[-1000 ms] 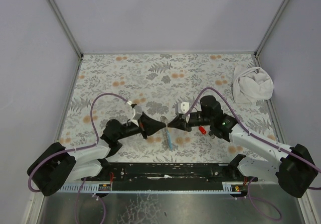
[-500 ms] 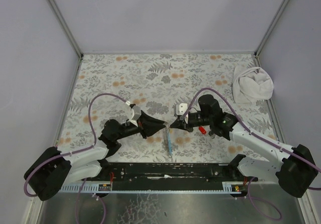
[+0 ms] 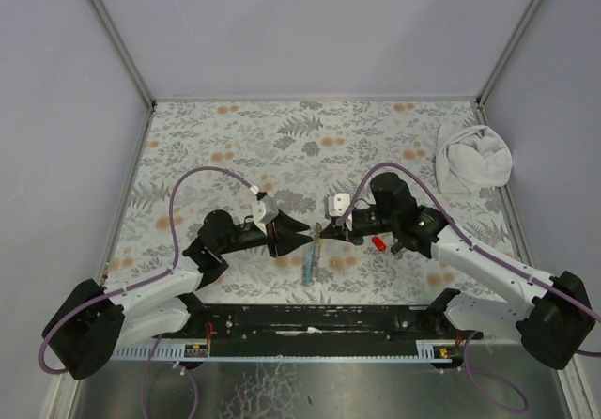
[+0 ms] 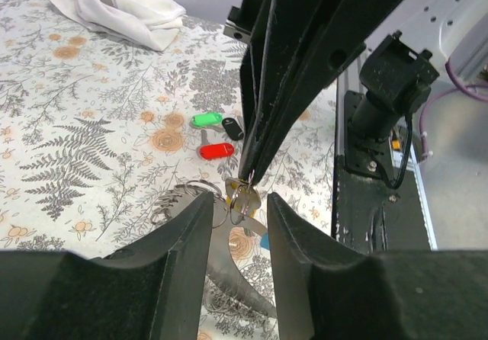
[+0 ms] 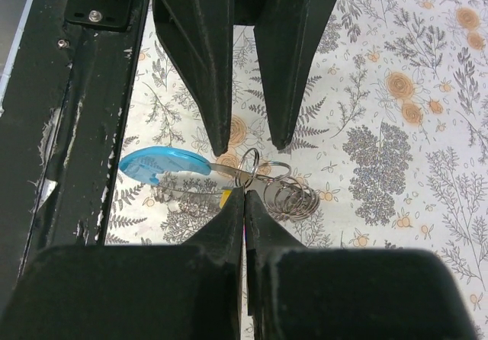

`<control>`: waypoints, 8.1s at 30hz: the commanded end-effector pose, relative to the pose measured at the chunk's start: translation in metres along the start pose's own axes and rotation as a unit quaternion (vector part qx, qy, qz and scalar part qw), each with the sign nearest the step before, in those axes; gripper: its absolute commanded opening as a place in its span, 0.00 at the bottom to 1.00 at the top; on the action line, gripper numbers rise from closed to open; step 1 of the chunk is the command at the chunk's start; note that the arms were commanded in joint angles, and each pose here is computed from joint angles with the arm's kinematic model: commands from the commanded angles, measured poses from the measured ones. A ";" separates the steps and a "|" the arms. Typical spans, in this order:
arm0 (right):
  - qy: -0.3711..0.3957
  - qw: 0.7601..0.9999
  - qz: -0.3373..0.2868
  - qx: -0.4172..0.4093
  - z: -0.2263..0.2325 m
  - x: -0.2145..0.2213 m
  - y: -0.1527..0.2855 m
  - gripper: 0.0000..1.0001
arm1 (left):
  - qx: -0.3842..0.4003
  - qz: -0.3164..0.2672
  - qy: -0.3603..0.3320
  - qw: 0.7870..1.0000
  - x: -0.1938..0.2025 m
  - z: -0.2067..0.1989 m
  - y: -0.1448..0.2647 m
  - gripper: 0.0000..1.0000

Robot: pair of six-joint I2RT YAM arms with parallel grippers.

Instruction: Put the keys on the keyring

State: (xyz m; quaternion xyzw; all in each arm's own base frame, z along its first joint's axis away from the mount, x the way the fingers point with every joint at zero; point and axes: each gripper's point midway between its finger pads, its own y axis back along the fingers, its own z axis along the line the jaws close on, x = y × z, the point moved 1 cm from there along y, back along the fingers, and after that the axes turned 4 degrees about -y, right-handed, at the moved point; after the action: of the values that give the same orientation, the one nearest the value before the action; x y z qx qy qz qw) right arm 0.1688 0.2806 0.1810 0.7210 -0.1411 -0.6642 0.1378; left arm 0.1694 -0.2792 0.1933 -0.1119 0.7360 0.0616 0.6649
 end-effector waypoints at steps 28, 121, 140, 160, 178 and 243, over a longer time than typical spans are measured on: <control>0.061 0.997 -0.019 -0.040 0.002 -0.030 0.001 0.00 | 0.139 0.072 -0.057 0.986 0.004 -0.014 -0.008 0.22; 0.116 0.993 0.033 0.008 -0.005 -0.032 -0.007 0.00 | 0.093 0.046 -0.074 0.992 0.000 -0.007 0.001 0.32; 0.112 0.993 0.026 -0.017 0.000 -0.038 -0.010 0.00 | 0.111 0.053 -0.067 0.990 -0.001 -0.008 -0.005 0.21; 0.081 0.995 0.041 0.041 0.006 -0.010 0.007 0.00 | 0.071 0.021 -0.040 0.996 -0.010 0.000 0.002 0.00; 0.059 0.998 0.008 0.028 0.008 0.004 -0.015 0.00 | -0.079 -0.086 0.099 0.988 -0.034 0.034 0.001 0.00; 0.117 0.992 0.042 -0.024 0.005 -0.032 -0.007 0.00 | 0.092 0.037 -0.080 0.992 -0.003 -0.003 -0.002 0.35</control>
State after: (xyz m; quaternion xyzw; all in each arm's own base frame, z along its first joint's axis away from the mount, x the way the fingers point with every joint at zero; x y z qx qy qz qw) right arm 0.1663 0.2910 0.1862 0.7676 -0.1697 -0.5850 0.1993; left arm 0.1731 -0.2787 0.1872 -0.0495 0.7129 0.0510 0.6976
